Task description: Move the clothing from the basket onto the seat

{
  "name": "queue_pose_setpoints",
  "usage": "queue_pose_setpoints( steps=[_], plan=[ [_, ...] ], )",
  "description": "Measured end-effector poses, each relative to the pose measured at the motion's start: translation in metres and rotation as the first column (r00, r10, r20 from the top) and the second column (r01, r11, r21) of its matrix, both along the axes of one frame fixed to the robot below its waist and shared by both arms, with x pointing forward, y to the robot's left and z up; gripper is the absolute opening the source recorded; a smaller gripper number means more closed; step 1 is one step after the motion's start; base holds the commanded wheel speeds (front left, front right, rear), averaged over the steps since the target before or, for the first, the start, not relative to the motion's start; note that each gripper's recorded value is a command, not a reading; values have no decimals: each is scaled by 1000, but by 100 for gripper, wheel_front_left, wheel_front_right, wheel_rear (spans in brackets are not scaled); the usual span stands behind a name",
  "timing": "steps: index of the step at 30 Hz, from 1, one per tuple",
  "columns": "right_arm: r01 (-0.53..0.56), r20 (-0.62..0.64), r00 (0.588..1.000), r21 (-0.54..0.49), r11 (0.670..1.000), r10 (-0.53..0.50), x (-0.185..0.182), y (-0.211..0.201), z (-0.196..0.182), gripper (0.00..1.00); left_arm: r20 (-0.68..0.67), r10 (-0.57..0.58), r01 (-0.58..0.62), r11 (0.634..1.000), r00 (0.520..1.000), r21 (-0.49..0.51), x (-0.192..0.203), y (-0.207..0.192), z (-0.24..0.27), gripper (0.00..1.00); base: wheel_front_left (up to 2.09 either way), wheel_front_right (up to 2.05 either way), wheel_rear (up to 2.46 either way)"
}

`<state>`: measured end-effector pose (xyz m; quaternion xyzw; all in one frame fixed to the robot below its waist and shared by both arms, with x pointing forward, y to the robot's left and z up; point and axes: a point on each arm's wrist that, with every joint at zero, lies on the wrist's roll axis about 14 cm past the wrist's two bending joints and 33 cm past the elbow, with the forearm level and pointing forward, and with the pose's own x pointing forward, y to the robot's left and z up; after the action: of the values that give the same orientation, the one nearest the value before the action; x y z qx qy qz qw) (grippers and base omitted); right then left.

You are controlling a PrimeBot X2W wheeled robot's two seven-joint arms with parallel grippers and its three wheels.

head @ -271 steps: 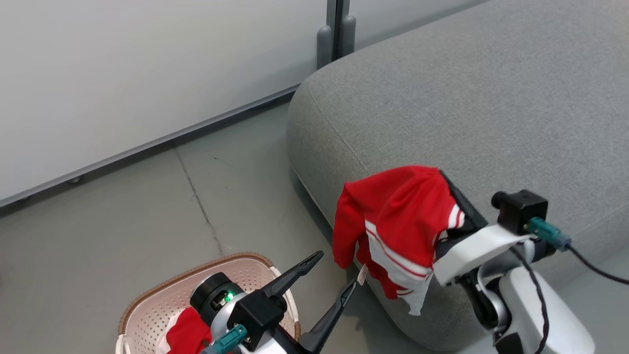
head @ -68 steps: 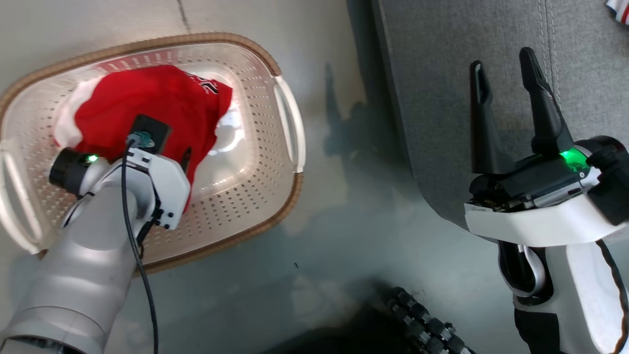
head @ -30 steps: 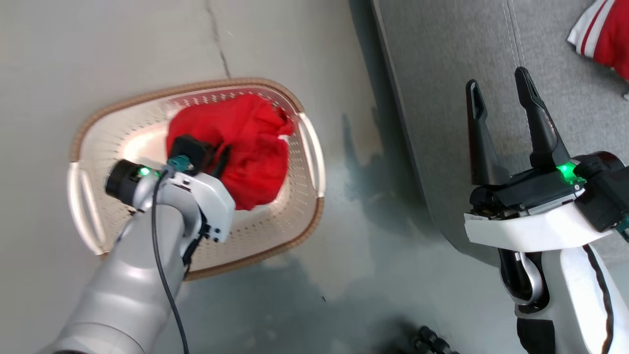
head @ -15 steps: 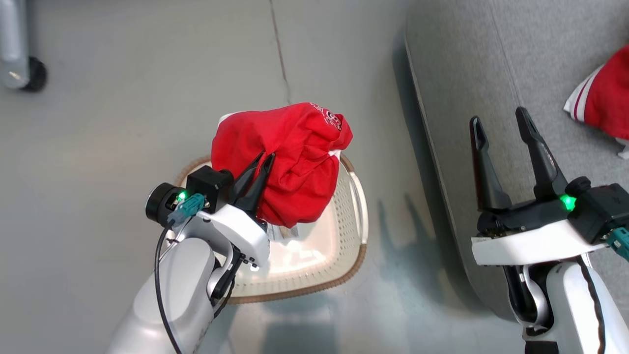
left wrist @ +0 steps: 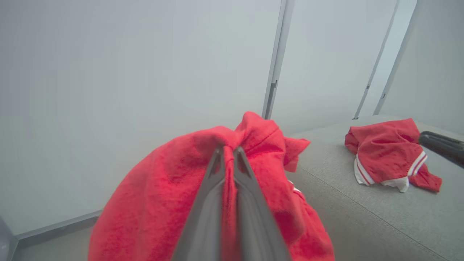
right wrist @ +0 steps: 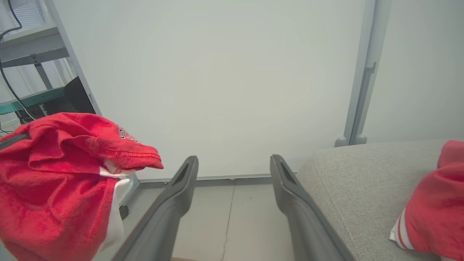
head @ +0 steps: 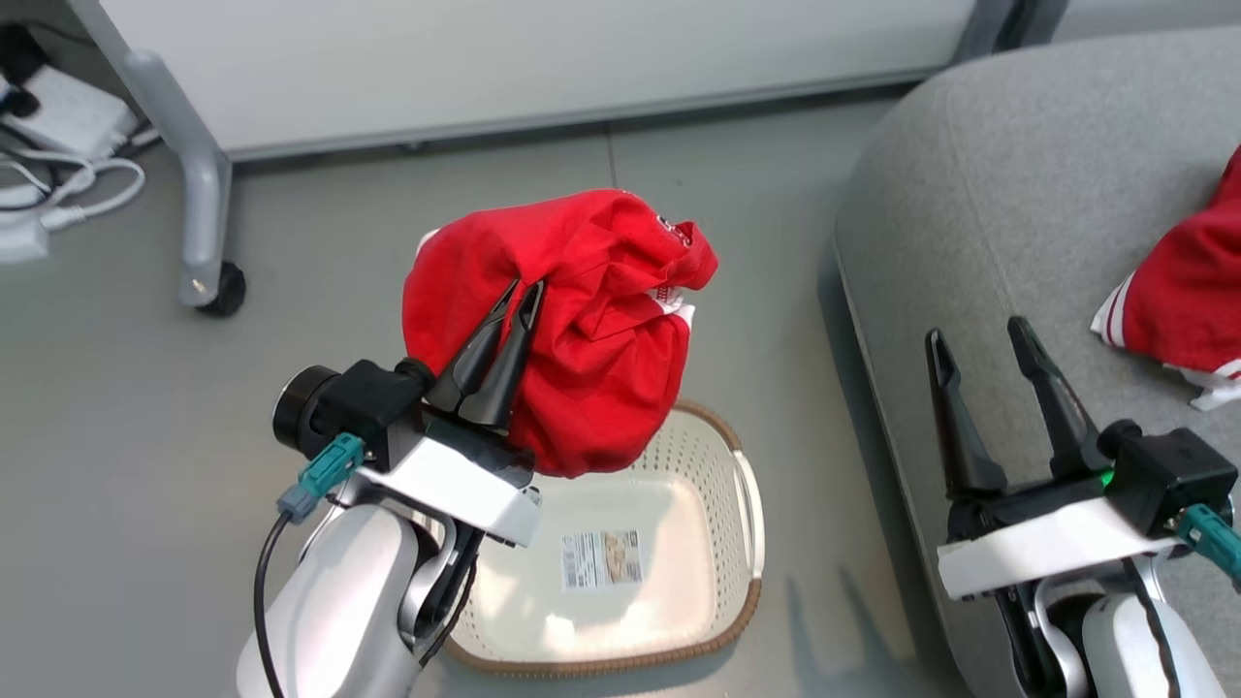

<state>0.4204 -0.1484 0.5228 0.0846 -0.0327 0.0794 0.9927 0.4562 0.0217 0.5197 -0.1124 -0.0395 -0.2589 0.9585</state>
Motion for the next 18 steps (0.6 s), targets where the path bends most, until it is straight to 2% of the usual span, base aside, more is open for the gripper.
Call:
queue_pose_setpoints(
  steps=[7,18],
  plan=[
    [-3,6,1000,6,1000,3,-27,1,11,100,108,38,-35,999,993,-23,-28,12,45,0,0,0,0],
    [1,12,1000,8,1000,-1,-63,-1,21,100,165,75,-71,997,984,-28,-76,25,74,0,0,0,0]
  ],
)
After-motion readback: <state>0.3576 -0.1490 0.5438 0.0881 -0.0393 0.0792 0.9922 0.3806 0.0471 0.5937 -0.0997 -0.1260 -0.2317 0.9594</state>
